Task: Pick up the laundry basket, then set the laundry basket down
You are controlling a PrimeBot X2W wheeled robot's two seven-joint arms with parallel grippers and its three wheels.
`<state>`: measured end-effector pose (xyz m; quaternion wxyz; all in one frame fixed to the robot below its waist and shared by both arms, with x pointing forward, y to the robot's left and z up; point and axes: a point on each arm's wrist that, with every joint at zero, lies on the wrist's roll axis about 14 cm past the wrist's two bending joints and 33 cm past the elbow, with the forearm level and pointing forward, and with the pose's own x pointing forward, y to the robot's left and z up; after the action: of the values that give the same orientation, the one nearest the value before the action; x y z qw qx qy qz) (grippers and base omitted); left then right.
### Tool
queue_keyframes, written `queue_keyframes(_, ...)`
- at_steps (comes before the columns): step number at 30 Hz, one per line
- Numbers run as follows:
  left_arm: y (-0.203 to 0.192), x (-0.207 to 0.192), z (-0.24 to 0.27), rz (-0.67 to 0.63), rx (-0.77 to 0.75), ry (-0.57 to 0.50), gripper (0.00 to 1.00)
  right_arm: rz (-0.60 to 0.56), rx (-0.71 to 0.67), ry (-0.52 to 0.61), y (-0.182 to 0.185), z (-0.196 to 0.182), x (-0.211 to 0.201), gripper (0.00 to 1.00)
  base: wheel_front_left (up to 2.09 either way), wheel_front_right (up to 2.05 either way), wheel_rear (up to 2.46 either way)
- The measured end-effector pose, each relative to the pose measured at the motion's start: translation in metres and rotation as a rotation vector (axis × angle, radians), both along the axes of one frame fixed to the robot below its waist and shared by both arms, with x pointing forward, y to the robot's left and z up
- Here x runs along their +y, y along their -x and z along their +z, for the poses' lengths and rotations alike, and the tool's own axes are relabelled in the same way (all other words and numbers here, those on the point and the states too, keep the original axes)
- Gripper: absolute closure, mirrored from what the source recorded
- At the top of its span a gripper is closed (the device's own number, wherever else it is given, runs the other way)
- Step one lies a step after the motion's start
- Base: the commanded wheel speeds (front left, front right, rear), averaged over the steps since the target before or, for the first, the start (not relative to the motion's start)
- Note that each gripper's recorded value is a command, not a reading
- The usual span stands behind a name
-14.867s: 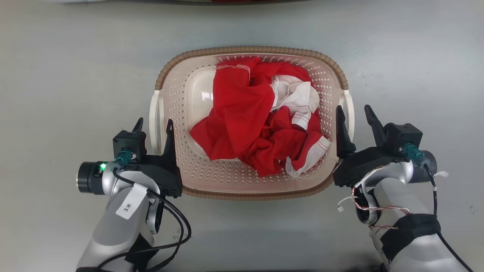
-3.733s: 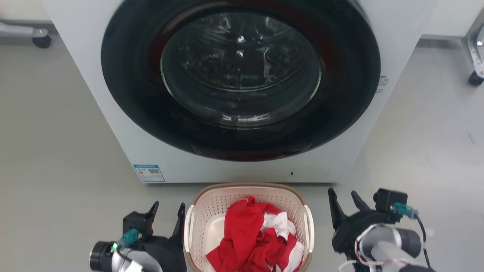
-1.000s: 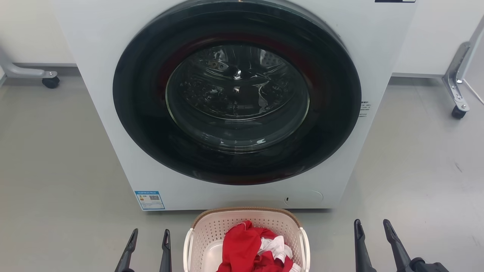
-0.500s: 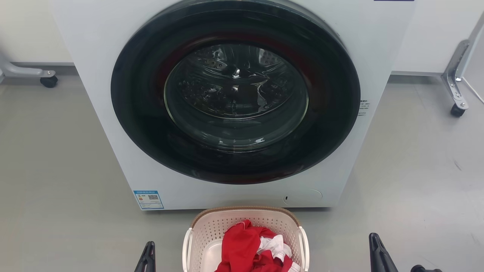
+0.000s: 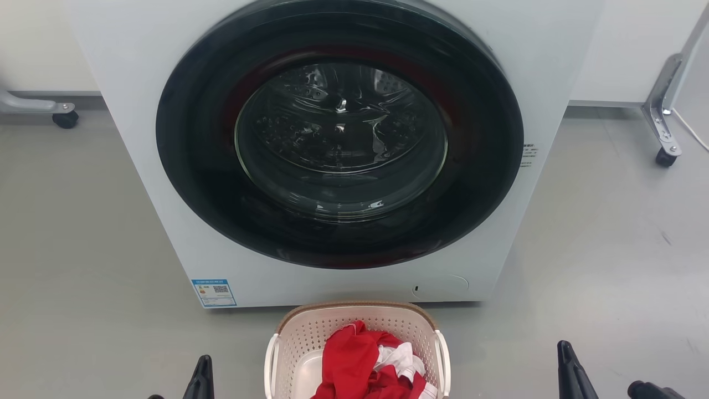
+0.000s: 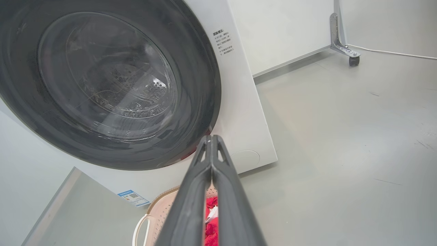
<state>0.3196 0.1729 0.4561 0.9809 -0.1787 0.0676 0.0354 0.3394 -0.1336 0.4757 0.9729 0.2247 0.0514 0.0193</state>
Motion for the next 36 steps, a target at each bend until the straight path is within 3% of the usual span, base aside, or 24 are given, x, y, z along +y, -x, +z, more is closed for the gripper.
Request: queue_keyframes(36, -0.025, 0.012, -0.004, 0.081, 0.053, 0.557, 1.00, -0.104, 0.102, -0.506, -0.021, -0.009, -0.033, 1.00, 0.00, 0.00, 0.00)
